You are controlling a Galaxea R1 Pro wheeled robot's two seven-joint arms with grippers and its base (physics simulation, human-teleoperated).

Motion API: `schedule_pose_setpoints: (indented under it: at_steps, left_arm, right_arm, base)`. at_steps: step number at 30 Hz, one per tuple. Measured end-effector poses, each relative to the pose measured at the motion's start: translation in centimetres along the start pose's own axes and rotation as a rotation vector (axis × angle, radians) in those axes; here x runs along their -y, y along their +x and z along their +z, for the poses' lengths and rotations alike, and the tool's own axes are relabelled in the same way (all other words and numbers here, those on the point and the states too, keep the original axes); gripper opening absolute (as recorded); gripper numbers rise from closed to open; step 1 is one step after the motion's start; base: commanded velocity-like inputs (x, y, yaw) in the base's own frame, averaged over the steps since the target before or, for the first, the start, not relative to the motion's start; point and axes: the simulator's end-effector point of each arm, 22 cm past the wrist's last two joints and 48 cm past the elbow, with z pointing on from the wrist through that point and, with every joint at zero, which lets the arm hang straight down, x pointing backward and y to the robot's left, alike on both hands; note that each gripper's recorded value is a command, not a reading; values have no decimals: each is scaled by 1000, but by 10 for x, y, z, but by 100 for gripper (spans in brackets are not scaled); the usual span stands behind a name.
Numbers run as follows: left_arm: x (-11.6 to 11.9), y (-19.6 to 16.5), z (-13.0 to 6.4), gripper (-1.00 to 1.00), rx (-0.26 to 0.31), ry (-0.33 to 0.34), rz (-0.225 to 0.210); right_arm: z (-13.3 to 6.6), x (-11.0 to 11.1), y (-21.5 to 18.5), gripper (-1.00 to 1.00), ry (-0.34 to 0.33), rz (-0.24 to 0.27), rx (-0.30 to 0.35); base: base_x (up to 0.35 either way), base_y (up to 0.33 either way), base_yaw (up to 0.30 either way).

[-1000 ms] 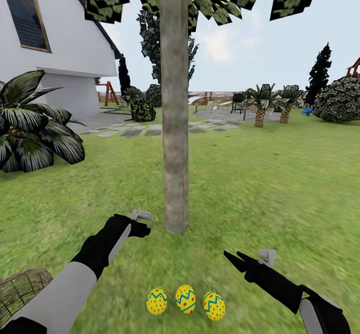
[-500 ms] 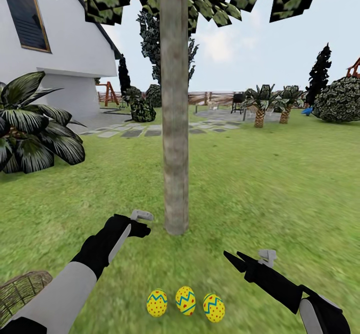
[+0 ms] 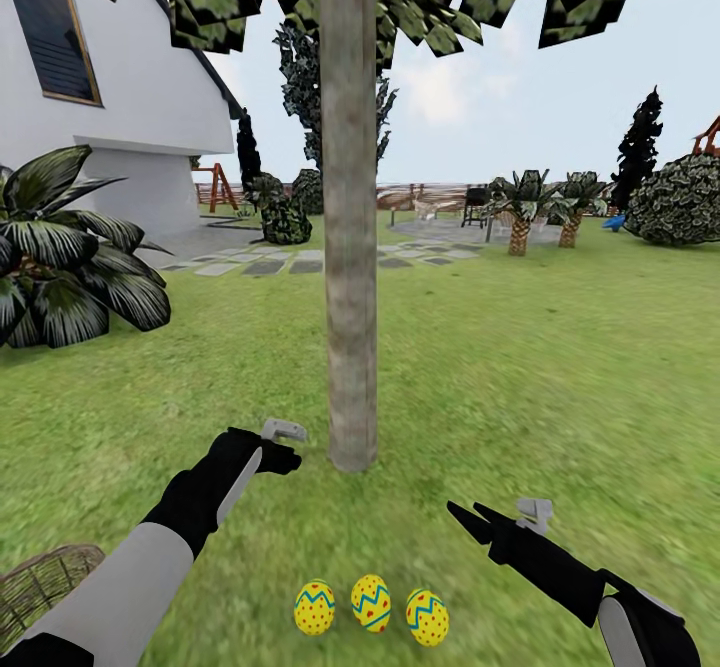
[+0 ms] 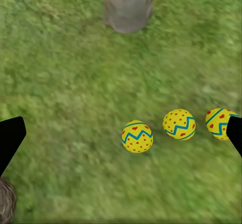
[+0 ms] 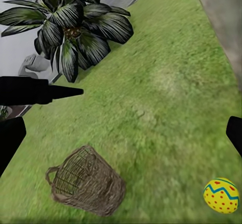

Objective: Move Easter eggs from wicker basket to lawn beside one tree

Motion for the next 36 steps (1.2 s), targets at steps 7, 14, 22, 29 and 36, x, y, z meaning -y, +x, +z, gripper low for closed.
schedule_pose_setpoints:
  at_steps: [7, 14, 22, 29, 36]
  left_arm:
    - [-1, -6, -8, 100, 0, 0, 0]
    - [-1, -11, -15, 100, 0, 1, -1]
    - [-1, -16, -23, 100, -1, 1, -1]
    - [-2, -21, -30, 100, -1, 1, -1]
    - [-2, -25, -37, 100, -1, 1, -1]
  right_arm:
    - [-2, -5, -5, 100, 3, 4, -3]
    - [-4, -8, -10, 100, 14, 7, -6]
    - [-7, 30, -5, 100, 190, 40, -31]
    - [-10, 35, -7, 100, 233, 53, -35]
    - [-13, 30, -13, 100, 235, 54, -33]
  base:
    - [0, 0, 0]
    - [0, 0, 0]
    - [0, 0, 0]
    - [0, 0, 0]
    - [0, 0, 0]
